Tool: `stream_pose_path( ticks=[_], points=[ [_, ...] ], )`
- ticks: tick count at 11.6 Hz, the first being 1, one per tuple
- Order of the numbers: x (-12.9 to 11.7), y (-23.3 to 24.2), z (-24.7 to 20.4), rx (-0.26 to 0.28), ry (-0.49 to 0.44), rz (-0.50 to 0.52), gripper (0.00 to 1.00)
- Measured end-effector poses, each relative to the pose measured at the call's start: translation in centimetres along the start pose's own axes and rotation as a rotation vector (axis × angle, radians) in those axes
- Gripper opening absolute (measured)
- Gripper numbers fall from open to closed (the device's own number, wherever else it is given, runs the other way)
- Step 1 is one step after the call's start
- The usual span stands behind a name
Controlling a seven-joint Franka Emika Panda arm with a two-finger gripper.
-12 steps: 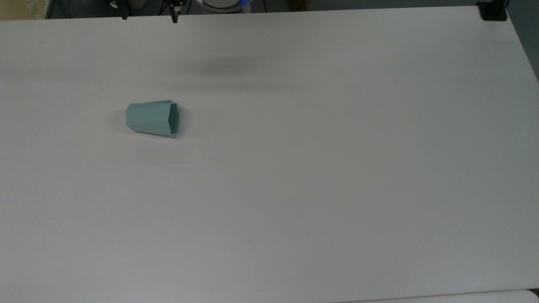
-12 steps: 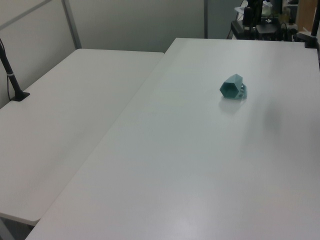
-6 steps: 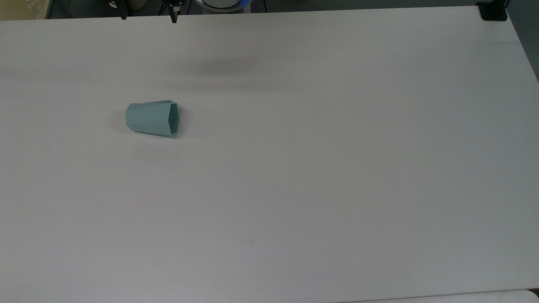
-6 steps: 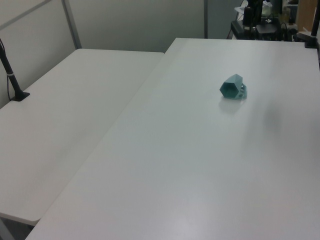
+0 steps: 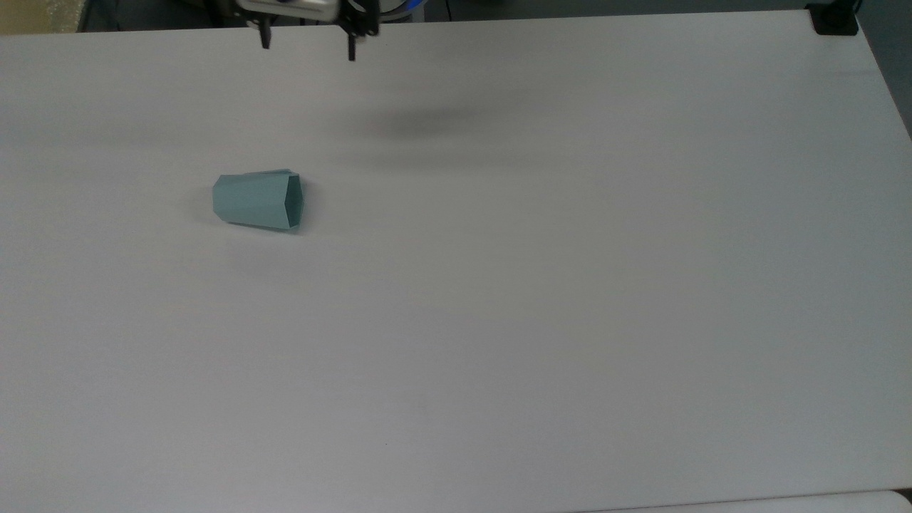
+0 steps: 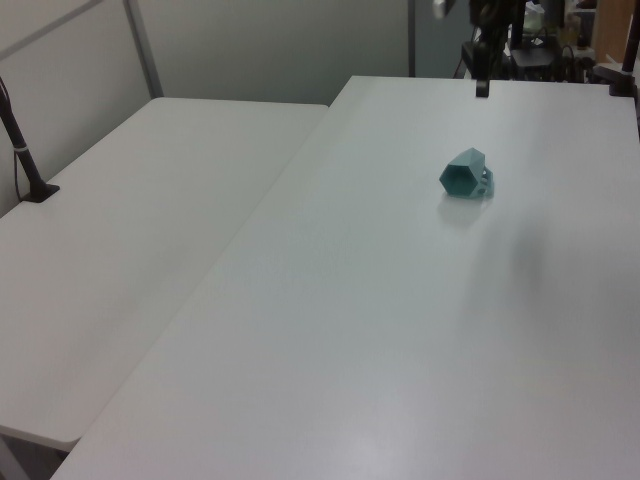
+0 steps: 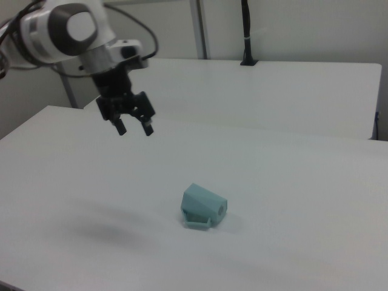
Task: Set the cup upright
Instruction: 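Move the gripper down toward the rim of the lying teal cup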
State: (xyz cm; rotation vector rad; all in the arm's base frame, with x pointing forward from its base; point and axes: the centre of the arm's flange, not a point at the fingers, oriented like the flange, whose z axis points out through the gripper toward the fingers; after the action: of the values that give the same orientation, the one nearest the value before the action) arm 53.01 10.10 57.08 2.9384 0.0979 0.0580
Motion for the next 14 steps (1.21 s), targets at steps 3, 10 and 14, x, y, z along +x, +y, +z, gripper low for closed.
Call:
stream_pose_path(
  ticks=[3,10,14],
  points=[
    [0.8,-6.9,2.6,-0.231,0.035,0.036,1.00],
    [4.2,-14.3,18.2,-0.744,0.115,-0.076,1.00],
    [4.7,-12.5,23.6,-0.892,0.166,-0.028,1.00]
  ],
)
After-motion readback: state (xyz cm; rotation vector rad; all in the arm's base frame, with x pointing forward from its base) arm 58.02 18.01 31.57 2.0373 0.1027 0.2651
